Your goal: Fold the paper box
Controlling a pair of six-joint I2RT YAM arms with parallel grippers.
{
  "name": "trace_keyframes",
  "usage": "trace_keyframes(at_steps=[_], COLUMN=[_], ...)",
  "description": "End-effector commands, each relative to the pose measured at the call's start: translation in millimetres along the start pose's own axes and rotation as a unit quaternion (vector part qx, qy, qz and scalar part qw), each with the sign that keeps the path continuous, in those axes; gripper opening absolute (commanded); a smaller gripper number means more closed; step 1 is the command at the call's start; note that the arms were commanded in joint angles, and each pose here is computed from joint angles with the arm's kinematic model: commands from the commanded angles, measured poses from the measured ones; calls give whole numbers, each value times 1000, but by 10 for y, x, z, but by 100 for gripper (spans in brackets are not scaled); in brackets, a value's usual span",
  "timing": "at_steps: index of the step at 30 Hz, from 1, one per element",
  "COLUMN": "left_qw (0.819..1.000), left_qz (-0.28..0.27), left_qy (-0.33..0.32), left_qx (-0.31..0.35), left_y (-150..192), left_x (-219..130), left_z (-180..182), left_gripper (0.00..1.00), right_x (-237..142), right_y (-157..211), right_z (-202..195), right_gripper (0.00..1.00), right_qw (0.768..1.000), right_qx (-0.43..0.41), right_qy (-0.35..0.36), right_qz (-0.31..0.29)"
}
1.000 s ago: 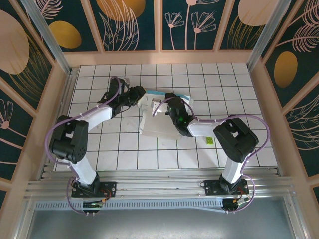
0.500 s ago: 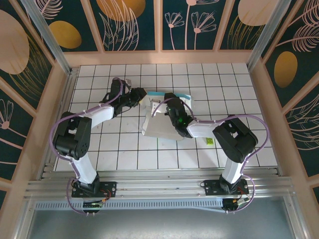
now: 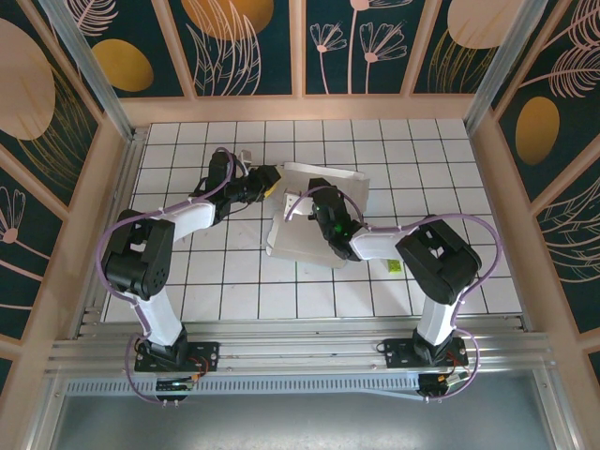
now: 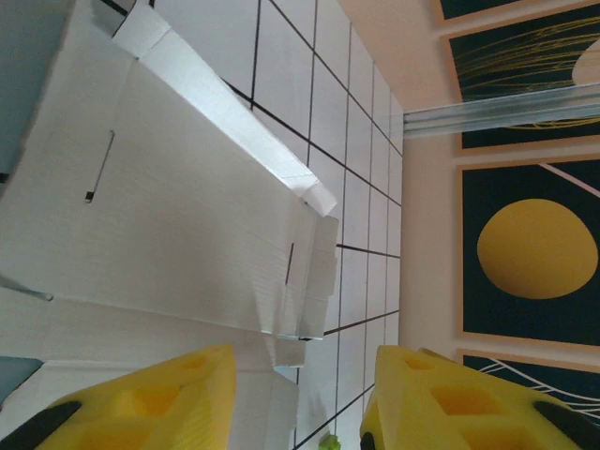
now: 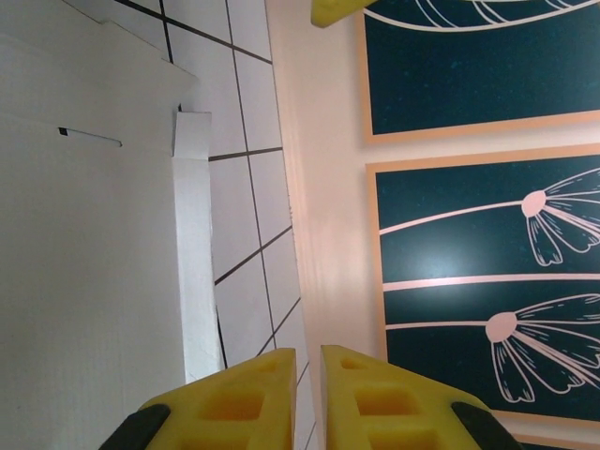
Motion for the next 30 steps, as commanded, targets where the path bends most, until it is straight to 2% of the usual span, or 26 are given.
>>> trace_keyframes(at_steps=[1,2,3,4,5,6,7,9,12,16,18,21,26,30], left_qw=[1000,999,997,994,991,987,985,983,982,981,980,979,979,978], left_qz=[-13,-25,-41,-57,-67,-70,-69,-58,-33,-6,0,6,9,6], left_qy=[-8,-19,-39,-65,-82,-96,-105,-107,-91,-60,-55,-54,-64,-71], left_qx=[27,39,55,70,86,103,118,139,161,185,192,197,193,194], left_y=[25,9,-19,-52,-74,-88,-91,-74,-1,108,151,200,241,245], left_x=[-80,-105,-129,-154,-172,-182,-192,-207,-229,-322,-367,-422,-478,-499], left_z=[-84,-86,-65,-34,-20,-11,-16,-48,-92,-202,-210,-200,-152,-141], left_gripper=[43,45,47,48,49,50,51,54,60,68,70,71,71,72], right_x=[8,20,48,81,67,70,166,338,639,1083,1294,1478,1624,1721], right_y=[16,52,81,87,111,133,186,324,550,837,953,1035,1008,1005], right_z=[-63,-110,-156,-204,-164,-211,-184,-198,-228,-345,-372,-331,-70,153], right_gripper=[16,17,19,24,36,46,49,51,57,77,78,78,74,72], right_qw=[999,997,993,977,946,906,879,847,812,749,735,727,722,719], right_qx=[46,71,112,166,206,256,307,356,404,476,497,515,511,511], right_qy=[19,8,-40,-129,-241,-320,-354,-387,-418,-458,-460,-452,-460,-467], right_qz=[0,2,-4,-31,-65,-102,-90,-76,-57,-53,-42,-55,-72,-63])
Point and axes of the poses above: each hand's point on the last joint's axis, 136 mm out from that joint toward the fingers, its own x axis out along the fingers, its own z axis along the line the jaws close on, y = z × x, the point moved 7 cm from there along -x, back along the fingers, and after that the axes turned 13 degrees about -x, right-handed, at the moved point
